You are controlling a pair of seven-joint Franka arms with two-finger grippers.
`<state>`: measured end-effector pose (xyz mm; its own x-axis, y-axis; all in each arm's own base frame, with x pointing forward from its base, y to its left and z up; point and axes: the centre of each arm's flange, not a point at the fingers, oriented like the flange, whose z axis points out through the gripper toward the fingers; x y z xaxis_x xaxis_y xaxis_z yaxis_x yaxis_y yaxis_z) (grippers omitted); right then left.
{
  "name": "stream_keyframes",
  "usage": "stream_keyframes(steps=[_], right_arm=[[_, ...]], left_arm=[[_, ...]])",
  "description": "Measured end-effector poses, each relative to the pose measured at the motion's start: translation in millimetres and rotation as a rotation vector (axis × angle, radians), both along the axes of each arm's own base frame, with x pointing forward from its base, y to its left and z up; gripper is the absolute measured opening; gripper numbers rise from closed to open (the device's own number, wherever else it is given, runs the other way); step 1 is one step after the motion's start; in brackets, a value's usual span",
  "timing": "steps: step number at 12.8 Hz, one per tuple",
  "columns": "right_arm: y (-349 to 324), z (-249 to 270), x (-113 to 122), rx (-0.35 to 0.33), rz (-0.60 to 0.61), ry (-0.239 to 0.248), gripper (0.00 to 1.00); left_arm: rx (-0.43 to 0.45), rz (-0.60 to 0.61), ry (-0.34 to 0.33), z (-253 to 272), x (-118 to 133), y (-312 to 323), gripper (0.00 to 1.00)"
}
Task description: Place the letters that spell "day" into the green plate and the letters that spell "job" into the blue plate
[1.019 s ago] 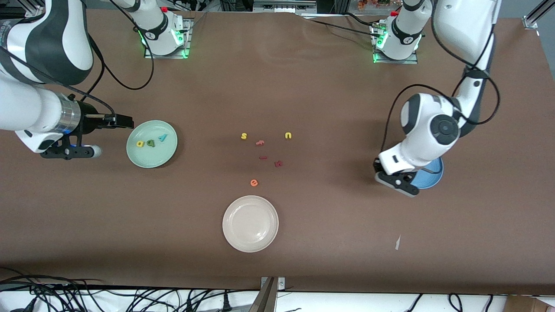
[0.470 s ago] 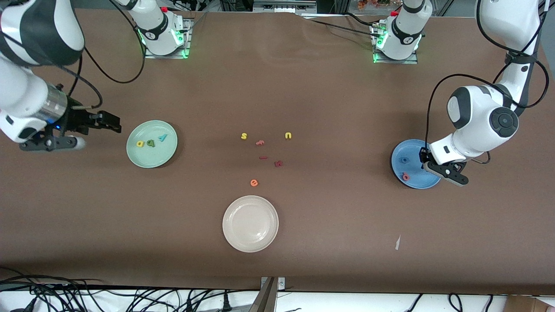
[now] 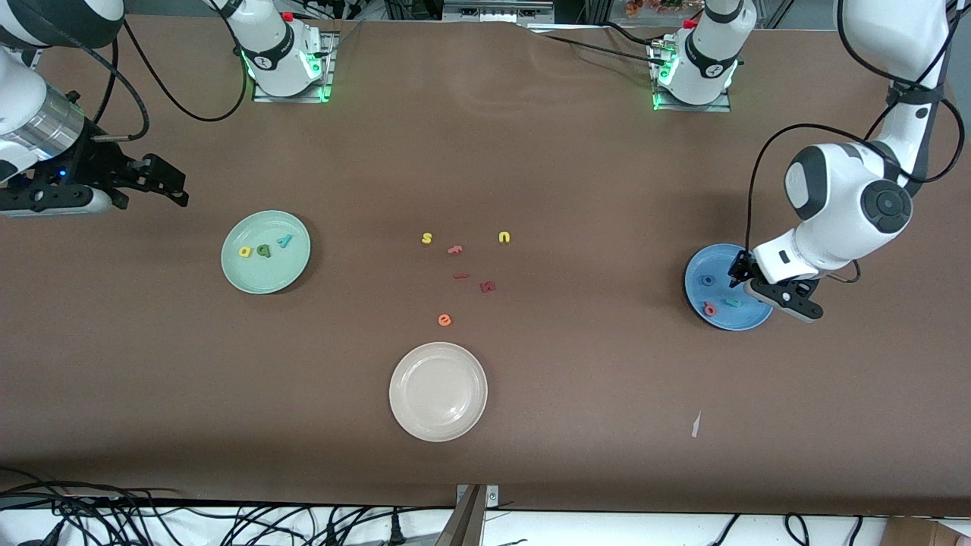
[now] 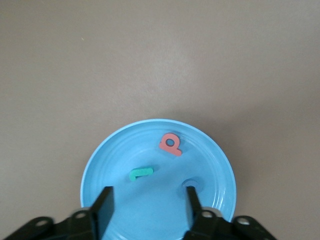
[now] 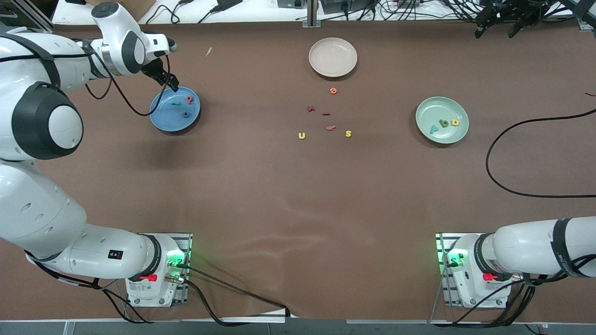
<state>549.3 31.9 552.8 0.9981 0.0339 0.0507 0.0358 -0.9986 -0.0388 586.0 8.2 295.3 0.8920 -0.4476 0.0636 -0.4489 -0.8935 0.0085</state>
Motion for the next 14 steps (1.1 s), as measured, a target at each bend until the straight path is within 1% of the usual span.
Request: stream_keyframes(steps=[1,2,3,4,6,8,10,12,14], right_arm=[[-0.9,0.4,-1.7,-0.001,-0.001,0.014,1.00],[-4.0,3.3,-5.2,-0.002,-0.005,0.047,1.00],[-9.4,8.8,-8.4,0.000,-0.013,0.075,1.00],[-14.8,14.3,-9.7,0.002,-0.023,0.085,1.00],[-21.3,17.9,-8.8,0.004,-0.035,0.080,1.00],[-27.8,13.8,-2.2,0.005,-0.048,0.062,1.00],[-31.7,-0.5,8.5,0.005,-0.055,0.065,1.00],[-31.8,-2.9,15.6,0.005,-0.055,0.060,1.00],[-30.8,1.2,16.8,0.003,-0.052,0.053,1.00]], left_arm=[[-0.003,0.001,-0.018,11.6,-1.1,0.5,0.87],[-0.006,0.004,-0.033,22.0,-3.3,1.6,0.96],[-0.009,0.006,-0.046,31.0,-6.6,2.9,1.00],[-0.013,0.009,-0.064,42.4,-9.3,4.3,1.00],[-0.024,0.007,-0.114,83.0,-13.7,4.2,1.00],[-0.044,0.006,-0.111,130.7,-24.8,5.9,1.00],[-0.058,0.024,-0.094,185.1,-27.2,23.5,1.00],[-0.036,0.019,-0.068,236.3,-29.0,35.6,1.00],[-0.010,0.024,-0.063,272.6,-38.2,31.9,1.00]])
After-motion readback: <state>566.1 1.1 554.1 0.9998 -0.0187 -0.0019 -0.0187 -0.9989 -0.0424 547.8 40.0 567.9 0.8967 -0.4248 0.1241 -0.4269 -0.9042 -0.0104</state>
